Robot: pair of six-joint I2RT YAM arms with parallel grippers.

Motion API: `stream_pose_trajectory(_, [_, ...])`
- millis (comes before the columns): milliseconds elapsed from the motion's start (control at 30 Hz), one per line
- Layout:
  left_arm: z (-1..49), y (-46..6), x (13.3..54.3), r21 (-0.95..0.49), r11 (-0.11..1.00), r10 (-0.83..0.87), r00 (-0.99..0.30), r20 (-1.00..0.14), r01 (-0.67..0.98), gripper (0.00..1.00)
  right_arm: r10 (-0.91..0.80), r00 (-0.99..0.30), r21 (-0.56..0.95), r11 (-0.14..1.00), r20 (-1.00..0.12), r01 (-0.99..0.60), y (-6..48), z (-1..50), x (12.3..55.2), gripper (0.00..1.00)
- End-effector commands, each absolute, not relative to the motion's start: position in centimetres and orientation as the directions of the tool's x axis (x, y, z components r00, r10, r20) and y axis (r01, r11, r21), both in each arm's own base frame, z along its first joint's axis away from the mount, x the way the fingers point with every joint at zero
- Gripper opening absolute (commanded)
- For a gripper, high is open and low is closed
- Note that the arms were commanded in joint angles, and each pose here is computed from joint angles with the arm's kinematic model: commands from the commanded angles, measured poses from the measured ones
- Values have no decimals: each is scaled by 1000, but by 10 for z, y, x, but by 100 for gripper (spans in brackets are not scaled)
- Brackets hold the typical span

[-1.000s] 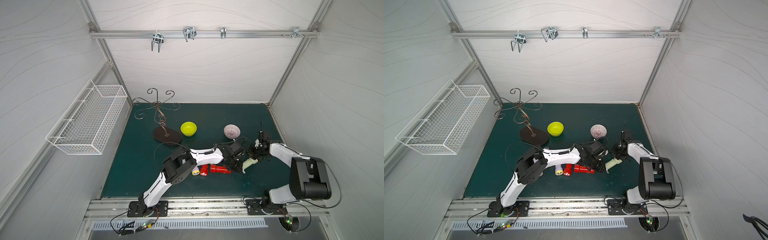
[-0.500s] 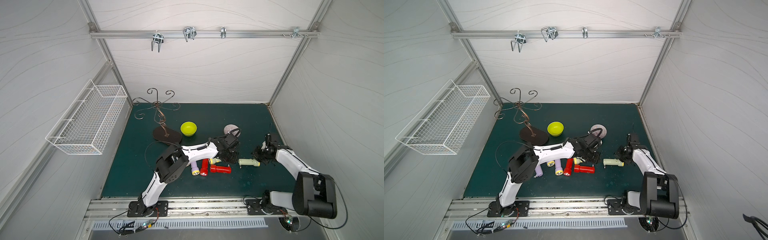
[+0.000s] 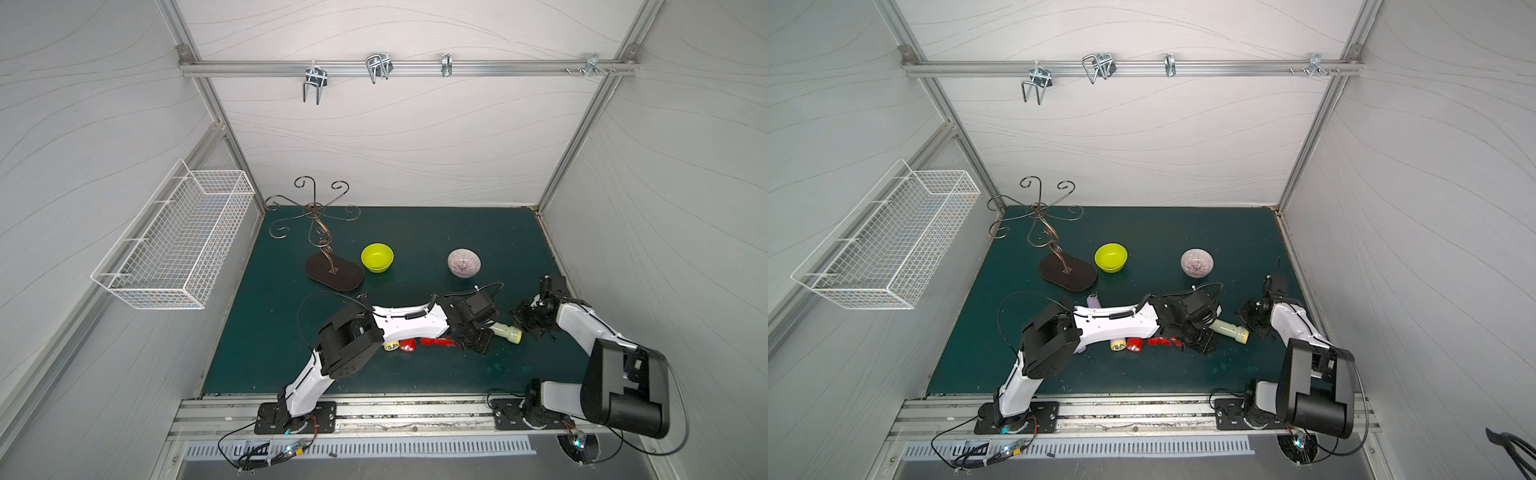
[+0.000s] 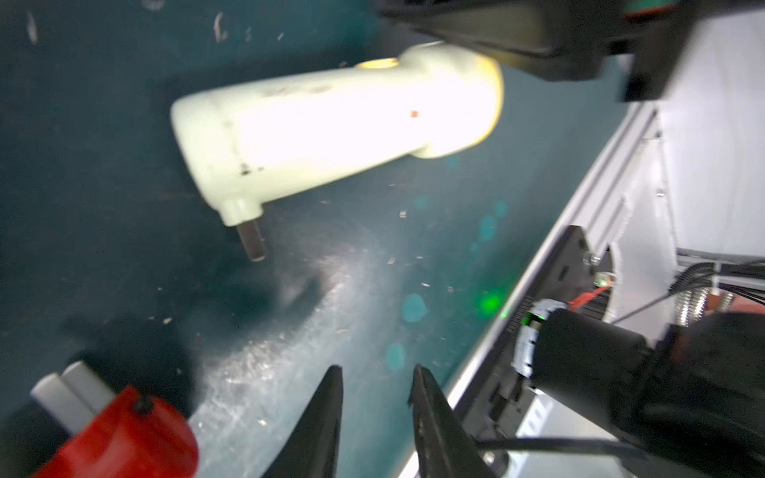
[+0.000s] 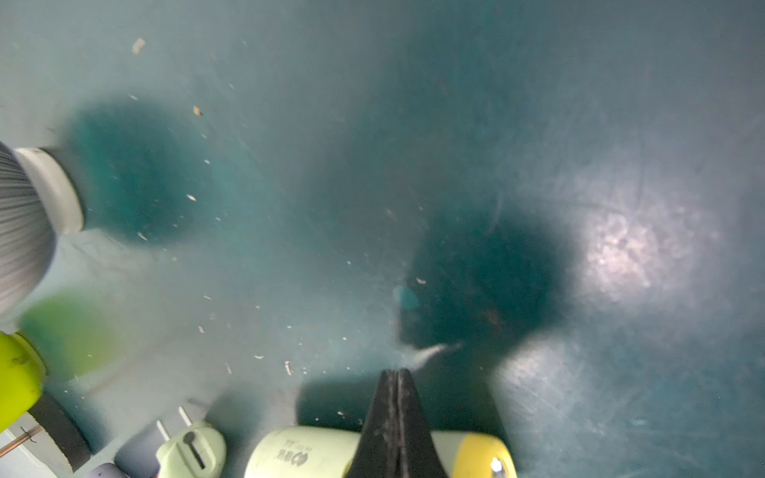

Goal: Close the plug at the bottom of the flashlight
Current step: Adjust the flashlight at the center of the board.

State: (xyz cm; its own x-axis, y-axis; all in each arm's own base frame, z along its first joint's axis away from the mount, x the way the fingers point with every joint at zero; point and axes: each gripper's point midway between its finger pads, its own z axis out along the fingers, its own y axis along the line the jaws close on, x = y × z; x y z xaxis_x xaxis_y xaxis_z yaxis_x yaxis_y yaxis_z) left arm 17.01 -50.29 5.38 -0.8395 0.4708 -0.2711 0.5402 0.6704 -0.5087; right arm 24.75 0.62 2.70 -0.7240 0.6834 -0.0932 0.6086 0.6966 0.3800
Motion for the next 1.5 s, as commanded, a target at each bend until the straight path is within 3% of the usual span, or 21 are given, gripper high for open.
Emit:
stream_pose_trajectory(0, [55, -519, 181, -529, 662, 446, -846, -291, 531, 34, 685, -725, 395, 686, -70, 610, 12, 25, 237, 0])
stream_pose_trajectory(167, [48, -531, 192, -521, 668, 445, -846, -292, 531, 48, 657, -751, 395, 709, -67, 585, 18, 22, 227, 0])
stream_pose_trajectory(700, [34, -521, 261, -531, 732, 322, -904, -282, 427, 50, 560, -828, 426, 756, -28, 497, 60, 21, 223, 0])
stream_pose_trajectory(900, [59, -529, 275, -556, 711, 301, -900, -314, 431, 51, 543, -838, 406, 779, -53, 478, 59, 26, 227, 0])
stream_pose_trajectory(1167, [91, -510, 269, -557, 699, 284, -889, -359, 448, 54, 554, -819, 407, 790, -152, 459, 42, 65, 239, 16])
stream_pose_trajectory(1367, [98, -510, 258, -593, 673, 291, -896, -336, 442, 67, 645, -746, 459, 719, -164, 521, 18, 78, 239, 23])
stream_pose_trajectory(1467, [97, -516, 251, -579, 669, 327, -885, -333, 465, 76, 682, -714, 490, 683, -159, 542, 13, 81, 240, 35])
